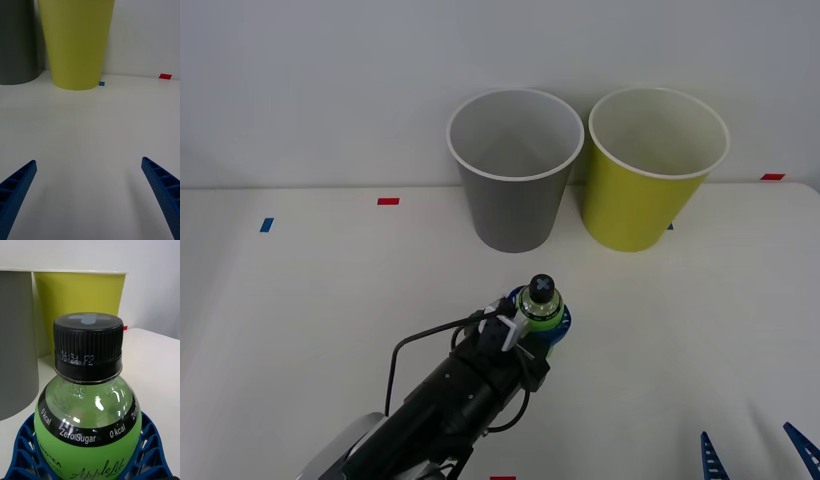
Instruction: Put cans in the gray bin and PET bottles in the light green bin.
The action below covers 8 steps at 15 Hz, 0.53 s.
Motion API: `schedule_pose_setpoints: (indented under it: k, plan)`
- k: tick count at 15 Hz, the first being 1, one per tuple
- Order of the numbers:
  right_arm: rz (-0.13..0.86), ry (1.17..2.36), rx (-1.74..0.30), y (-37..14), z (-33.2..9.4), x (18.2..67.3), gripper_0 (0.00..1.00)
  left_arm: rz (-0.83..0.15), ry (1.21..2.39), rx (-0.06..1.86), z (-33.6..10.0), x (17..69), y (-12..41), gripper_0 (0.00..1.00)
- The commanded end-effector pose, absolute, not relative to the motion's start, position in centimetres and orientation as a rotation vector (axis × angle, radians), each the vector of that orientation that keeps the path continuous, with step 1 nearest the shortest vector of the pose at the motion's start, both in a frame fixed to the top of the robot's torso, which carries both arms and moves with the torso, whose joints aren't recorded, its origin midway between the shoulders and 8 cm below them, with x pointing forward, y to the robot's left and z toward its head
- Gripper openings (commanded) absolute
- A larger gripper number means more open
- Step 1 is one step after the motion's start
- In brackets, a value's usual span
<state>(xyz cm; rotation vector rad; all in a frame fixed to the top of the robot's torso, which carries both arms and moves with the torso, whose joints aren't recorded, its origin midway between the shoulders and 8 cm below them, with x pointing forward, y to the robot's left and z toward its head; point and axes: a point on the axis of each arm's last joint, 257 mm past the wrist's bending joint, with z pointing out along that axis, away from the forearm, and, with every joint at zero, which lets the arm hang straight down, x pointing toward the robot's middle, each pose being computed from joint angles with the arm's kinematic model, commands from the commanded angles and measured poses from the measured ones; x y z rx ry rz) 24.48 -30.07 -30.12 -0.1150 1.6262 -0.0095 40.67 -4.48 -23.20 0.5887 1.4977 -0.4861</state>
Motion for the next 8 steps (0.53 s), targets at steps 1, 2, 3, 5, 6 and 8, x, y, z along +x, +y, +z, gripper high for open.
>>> schedule_pose_setpoints:
  k: [1, 2, 3, 5, 6, 8]
  plan:
    - [-0.009, 1.626, -0.115, -30.1, -30.1, 24.5, 0.97, -0.451, 1.594, 0.637, -22.9, 41.3, -4.3, 0.00]
    - [-0.009, 1.626, -0.115, -30.1, -30.1, 24.5, 0.97, -0.434, 1.639, 0.667, -22.3, 41.3, -4.1, 0.00]
    - [-0.009, 1.626, -0.115, -30.1, -30.1, 24.5, 0.97, -0.419, 1.664, 0.687, -21.7, 41.4, -3.8, 0.00]
    - [-0.009, 1.626, -0.115, -30.1, -30.1, 24.5, 0.97, -0.396, 1.693, 0.707, -20.6, 41.9, -3.2, 0.00]
    - [-0.009, 1.626, -0.115, -30.1, -30.1, 24.5, 0.97, -0.382, 1.711, 0.716, -19.9, 42.2, -2.8, 0.00]
    - [-0.009, 1.626, -0.115, -30.1, -30.1, 24.5, 0.97, -0.354, 1.751, 0.734, -18.1, 42.5, -1.9, 0.00]
